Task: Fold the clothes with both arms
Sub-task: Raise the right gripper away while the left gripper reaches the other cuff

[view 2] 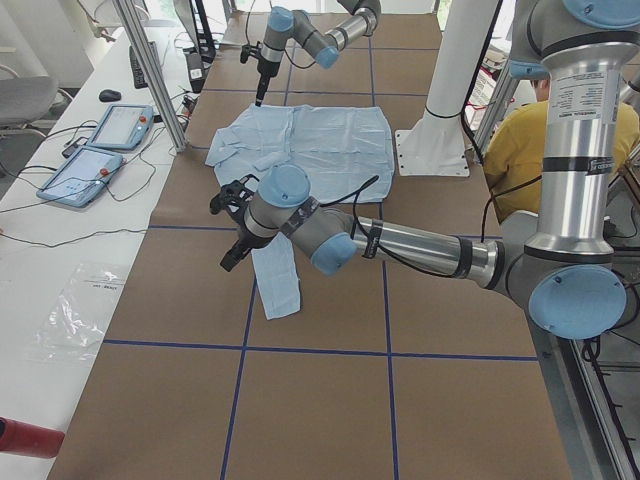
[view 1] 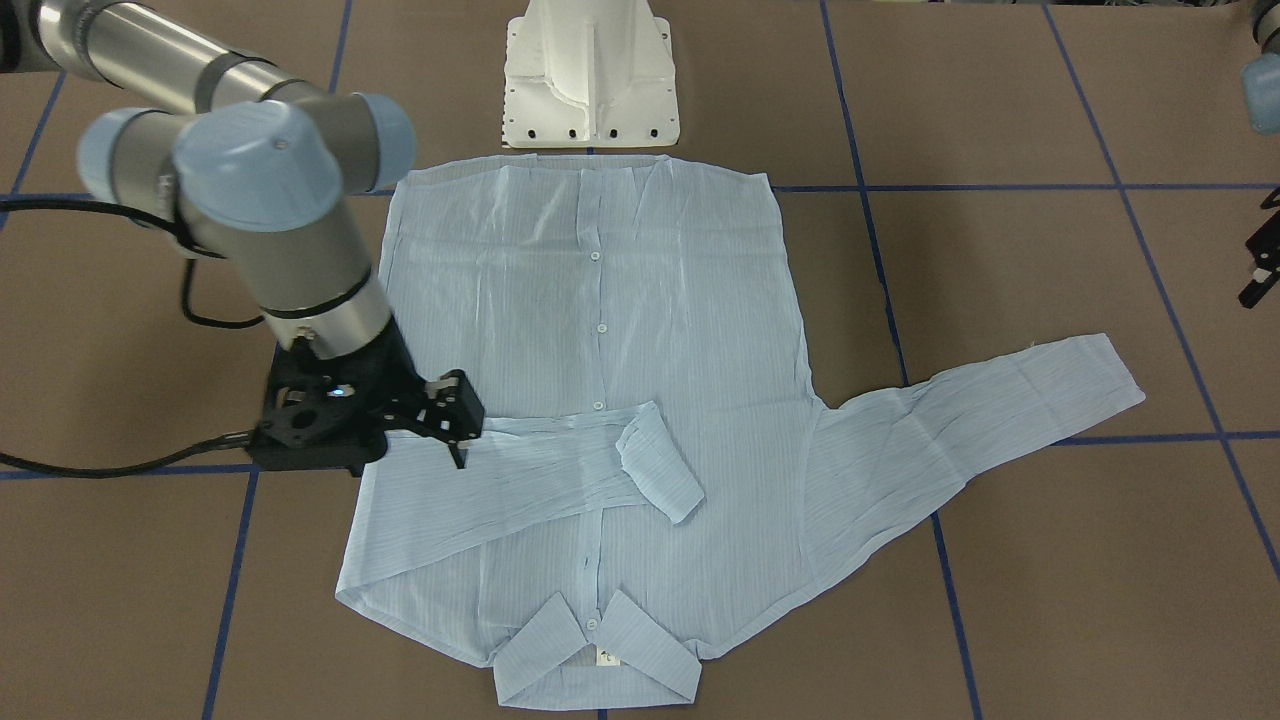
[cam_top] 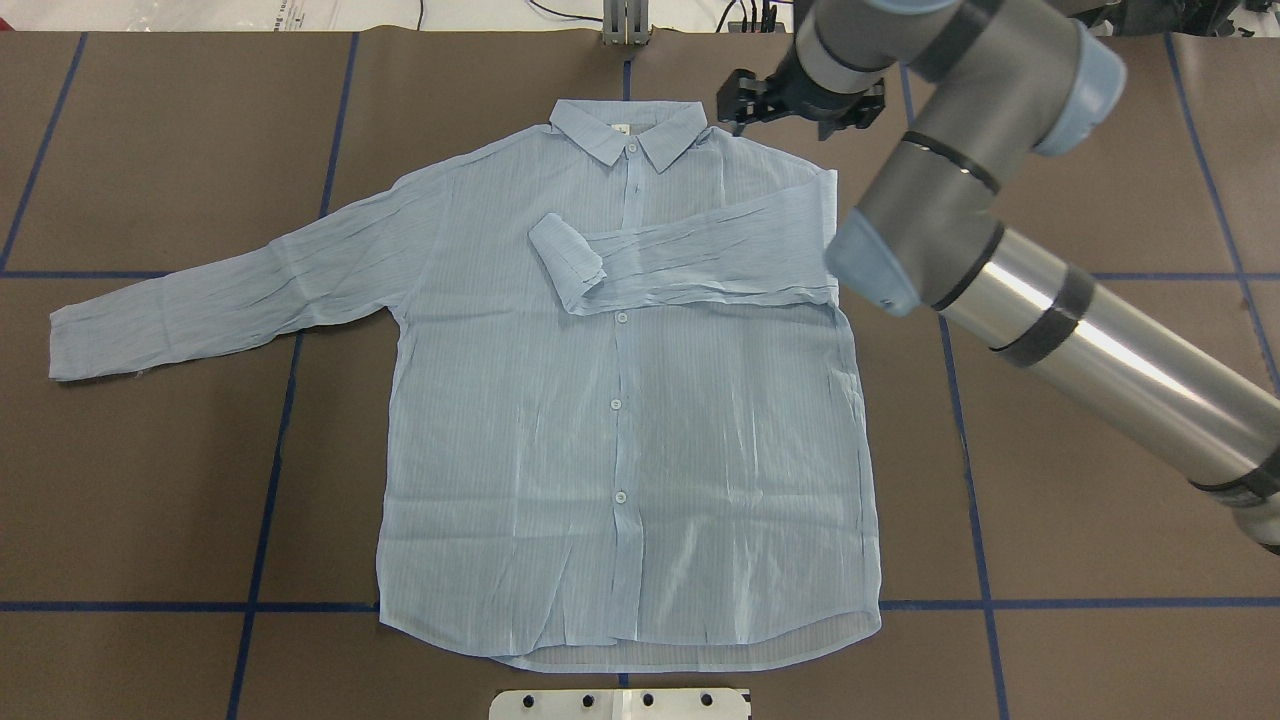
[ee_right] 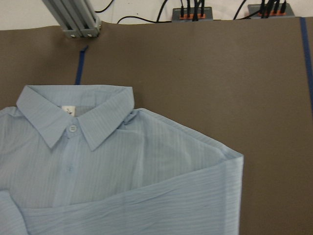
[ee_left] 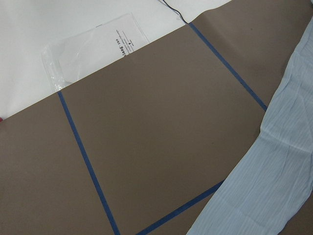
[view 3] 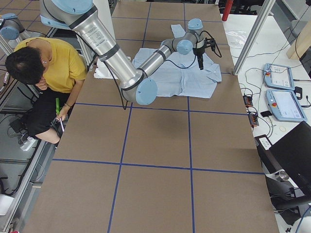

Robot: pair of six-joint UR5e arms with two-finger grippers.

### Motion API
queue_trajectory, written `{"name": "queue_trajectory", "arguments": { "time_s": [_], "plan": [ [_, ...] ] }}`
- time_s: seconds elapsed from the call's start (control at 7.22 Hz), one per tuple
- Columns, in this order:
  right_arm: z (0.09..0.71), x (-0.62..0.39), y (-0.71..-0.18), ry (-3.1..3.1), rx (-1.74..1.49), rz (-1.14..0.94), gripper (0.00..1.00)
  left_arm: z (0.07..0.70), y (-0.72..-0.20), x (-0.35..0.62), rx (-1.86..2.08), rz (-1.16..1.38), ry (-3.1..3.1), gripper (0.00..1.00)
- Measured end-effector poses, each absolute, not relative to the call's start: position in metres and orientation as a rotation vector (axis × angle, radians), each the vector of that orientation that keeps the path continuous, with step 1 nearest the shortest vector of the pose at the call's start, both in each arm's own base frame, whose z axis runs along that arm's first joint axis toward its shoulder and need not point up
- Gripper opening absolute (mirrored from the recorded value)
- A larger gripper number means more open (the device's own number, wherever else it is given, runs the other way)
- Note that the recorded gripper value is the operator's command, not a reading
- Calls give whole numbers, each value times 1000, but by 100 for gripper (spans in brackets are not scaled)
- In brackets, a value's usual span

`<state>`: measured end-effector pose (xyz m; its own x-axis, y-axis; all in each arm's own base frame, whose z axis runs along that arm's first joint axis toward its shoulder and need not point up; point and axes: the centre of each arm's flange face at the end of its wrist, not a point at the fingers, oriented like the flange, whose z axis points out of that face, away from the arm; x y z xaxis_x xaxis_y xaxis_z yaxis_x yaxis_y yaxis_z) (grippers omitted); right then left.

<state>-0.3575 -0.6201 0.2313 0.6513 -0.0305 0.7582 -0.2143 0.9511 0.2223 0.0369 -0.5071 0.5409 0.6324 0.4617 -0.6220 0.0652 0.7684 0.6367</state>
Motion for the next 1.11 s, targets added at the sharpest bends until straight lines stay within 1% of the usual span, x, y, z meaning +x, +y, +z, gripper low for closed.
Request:
{"name": "queue_trajectory", "arguments": {
  "time_s": [0.14, 0.42, 0.69, 1.11],
  "plan": [
    [270, -301, -619, -857, 301, 67, 100, 573, -501, 66, 667, 210, 908, 100],
    [330, -214, -607, -856, 288, 30, 100, 625, -484, 111, 631, 90, 968, 86],
    [376, -156, -596, -841, 283, 2, 100, 658, -462, 128, 581, 9, 1009, 70],
    [396, -132, -585, -832, 280, 1, 100, 691, -429, 128, 522, -12, 1005, 70]
  ]
}}
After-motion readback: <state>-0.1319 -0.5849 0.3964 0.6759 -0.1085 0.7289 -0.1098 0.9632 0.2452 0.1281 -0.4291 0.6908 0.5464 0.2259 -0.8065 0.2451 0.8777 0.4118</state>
